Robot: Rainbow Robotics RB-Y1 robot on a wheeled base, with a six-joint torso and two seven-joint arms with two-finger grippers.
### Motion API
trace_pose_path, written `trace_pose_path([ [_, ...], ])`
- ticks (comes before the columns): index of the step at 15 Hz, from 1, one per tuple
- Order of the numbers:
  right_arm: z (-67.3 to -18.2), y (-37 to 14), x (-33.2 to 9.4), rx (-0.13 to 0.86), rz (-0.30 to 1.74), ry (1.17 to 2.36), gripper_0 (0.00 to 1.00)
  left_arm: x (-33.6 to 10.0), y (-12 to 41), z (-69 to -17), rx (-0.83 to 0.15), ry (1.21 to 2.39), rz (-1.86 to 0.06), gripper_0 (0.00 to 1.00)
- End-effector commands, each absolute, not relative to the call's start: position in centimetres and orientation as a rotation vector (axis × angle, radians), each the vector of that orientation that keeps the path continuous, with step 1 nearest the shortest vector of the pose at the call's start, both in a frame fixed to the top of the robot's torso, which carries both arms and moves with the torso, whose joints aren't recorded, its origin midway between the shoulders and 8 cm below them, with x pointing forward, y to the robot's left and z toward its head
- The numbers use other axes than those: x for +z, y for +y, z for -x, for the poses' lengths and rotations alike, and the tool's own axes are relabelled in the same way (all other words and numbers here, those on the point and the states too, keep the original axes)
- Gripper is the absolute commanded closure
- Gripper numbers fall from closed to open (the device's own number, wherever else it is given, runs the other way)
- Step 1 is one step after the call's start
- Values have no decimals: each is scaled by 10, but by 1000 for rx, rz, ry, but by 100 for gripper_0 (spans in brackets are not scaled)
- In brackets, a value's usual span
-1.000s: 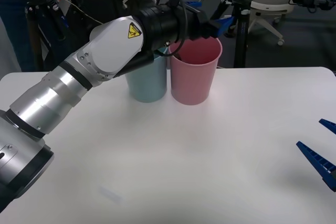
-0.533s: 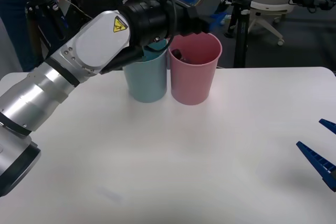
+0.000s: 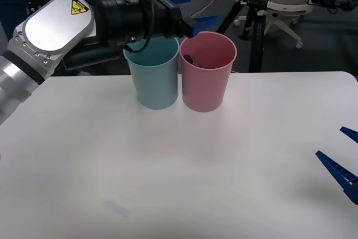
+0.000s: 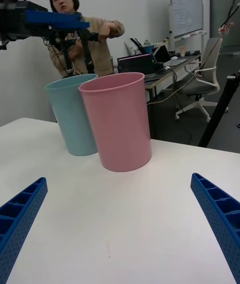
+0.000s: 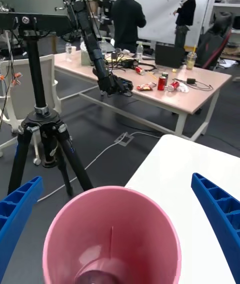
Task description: Grasp the object on the table and drop it into the matching bin: aluminum can to the light blue bin, PET bottle to the pink bin.
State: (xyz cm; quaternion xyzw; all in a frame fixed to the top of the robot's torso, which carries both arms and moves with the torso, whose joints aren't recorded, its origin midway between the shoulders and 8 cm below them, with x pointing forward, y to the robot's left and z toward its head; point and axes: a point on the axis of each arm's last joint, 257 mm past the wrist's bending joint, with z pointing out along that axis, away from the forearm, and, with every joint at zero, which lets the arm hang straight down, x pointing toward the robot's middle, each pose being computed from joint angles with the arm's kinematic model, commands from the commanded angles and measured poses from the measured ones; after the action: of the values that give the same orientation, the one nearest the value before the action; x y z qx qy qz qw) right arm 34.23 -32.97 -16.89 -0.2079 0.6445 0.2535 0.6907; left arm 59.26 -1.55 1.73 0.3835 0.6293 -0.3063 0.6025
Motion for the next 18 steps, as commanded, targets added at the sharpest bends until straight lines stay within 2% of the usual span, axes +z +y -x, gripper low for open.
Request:
trace_pose_path([
  [1,-342,-330,-169,567,465,1441,0,18,4,-585,-717,1443,-909,0],
  [11,-342,-330,-169,567,465,1441,0,15,93,-514,-751,1398,-924,0],
  [18,-342,-330,-169,567,465,1441,0,-10,168,-463,-664,1412,-835,0],
])
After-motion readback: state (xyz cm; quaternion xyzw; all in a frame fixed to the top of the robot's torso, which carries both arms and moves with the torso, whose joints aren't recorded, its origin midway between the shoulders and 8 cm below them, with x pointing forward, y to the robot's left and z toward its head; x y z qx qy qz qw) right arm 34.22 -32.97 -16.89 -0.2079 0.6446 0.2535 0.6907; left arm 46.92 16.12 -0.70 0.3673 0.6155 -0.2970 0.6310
